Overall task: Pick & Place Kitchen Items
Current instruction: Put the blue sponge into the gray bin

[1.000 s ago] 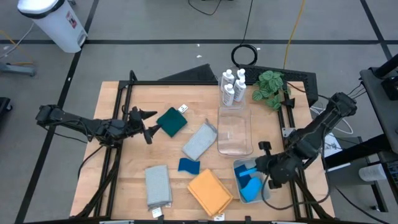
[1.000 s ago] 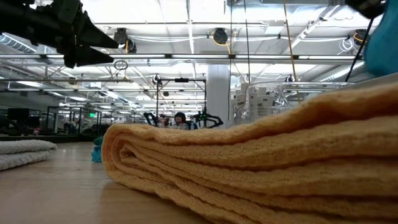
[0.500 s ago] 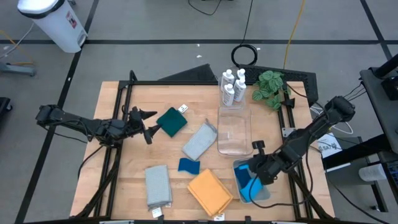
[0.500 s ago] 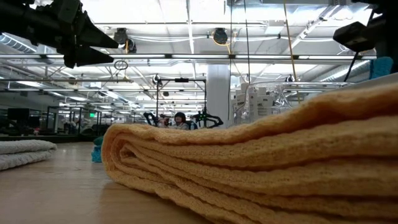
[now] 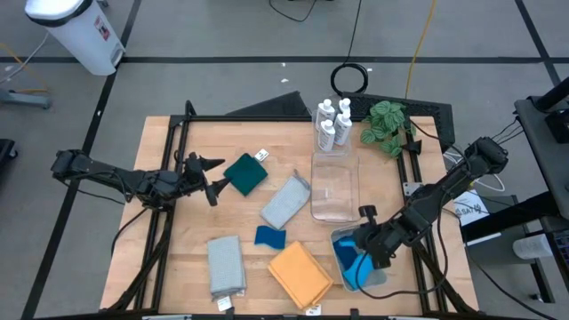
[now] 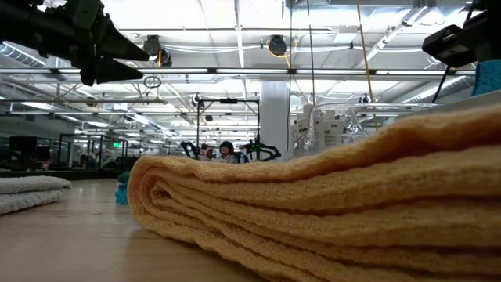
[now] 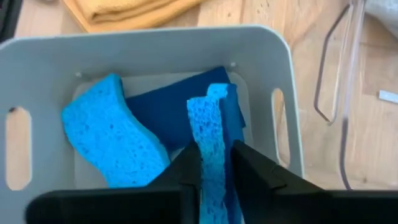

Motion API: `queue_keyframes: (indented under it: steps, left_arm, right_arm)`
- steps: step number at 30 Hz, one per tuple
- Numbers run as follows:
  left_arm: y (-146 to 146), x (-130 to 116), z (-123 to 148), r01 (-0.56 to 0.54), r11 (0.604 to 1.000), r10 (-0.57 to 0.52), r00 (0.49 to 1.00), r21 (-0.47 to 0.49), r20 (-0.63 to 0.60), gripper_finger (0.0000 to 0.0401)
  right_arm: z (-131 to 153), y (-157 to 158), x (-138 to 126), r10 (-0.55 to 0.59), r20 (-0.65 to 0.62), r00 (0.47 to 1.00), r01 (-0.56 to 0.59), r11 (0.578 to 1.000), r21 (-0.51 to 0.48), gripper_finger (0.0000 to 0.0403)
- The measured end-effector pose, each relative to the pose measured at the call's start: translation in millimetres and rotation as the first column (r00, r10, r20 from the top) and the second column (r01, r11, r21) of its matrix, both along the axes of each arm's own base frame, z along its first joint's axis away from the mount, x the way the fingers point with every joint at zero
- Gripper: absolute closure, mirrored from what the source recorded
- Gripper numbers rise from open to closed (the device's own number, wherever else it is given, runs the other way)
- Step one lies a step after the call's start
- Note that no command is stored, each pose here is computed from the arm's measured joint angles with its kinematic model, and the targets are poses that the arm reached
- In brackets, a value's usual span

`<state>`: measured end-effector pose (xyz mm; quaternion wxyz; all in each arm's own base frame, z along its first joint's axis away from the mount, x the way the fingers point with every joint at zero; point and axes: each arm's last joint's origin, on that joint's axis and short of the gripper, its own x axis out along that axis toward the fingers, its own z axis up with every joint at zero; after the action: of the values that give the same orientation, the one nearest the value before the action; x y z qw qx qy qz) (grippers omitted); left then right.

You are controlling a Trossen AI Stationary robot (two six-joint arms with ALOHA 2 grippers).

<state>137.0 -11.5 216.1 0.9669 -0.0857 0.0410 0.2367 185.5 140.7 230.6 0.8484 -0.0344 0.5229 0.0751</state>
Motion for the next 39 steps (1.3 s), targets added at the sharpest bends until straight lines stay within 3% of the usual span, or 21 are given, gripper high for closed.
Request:
queue_keyframes:
  steps: [8,15,19,25,34,39]
  left_arm:
    - [0.0,0.0,0.0,0.0,1.0,0.0,1.0,0.0,0.0,0.0066]
    - [0.0,0.0,0.0,0.0,1.0,0.0,1.0,0.0,0.0,0.0066]
    - [0.0,0.0,0.0,0.0,1.0,0.0,1.0,-0.001,0.0,0.0066]
    - [0.0,0.0,0.2,-0.002,1.0,0.003,1.0,-0.023,0.012,0.0066]
    - [-0.7,2.9,-2.9,-0.021,0.977,0.039,0.996,-0.21,0.082,0.0066]
    - [-2.4,9.7,-10.6,-0.029,0.964,0.044,0.998,-0.263,0.053,0.0066]
  right_arm:
    - [2.4,3.2,3.9,-0.013,0.043,0.999,0.012,0.999,0.045,0.0269]
    - [9.2,4.3,3.0,-0.069,0.038,0.997,0.062,0.984,0.166,0.0219]
    - [16.5,6.6,3.4,-0.042,0.07,0.997,0.024,0.97,0.242,0.0204]
    - [27.1,8.8,8.2,0.061,0.216,0.975,-0.111,0.968,0.226,0.0195]
    - [46.7,-8.4,38.0,0.127,0.538,0.834,-0.137,0.99,-0.022,0.0201]
    - [70.2,-28.8,60.2,0.149,0.735,0.662,-0.097,0.989,-0.113,0.0203]
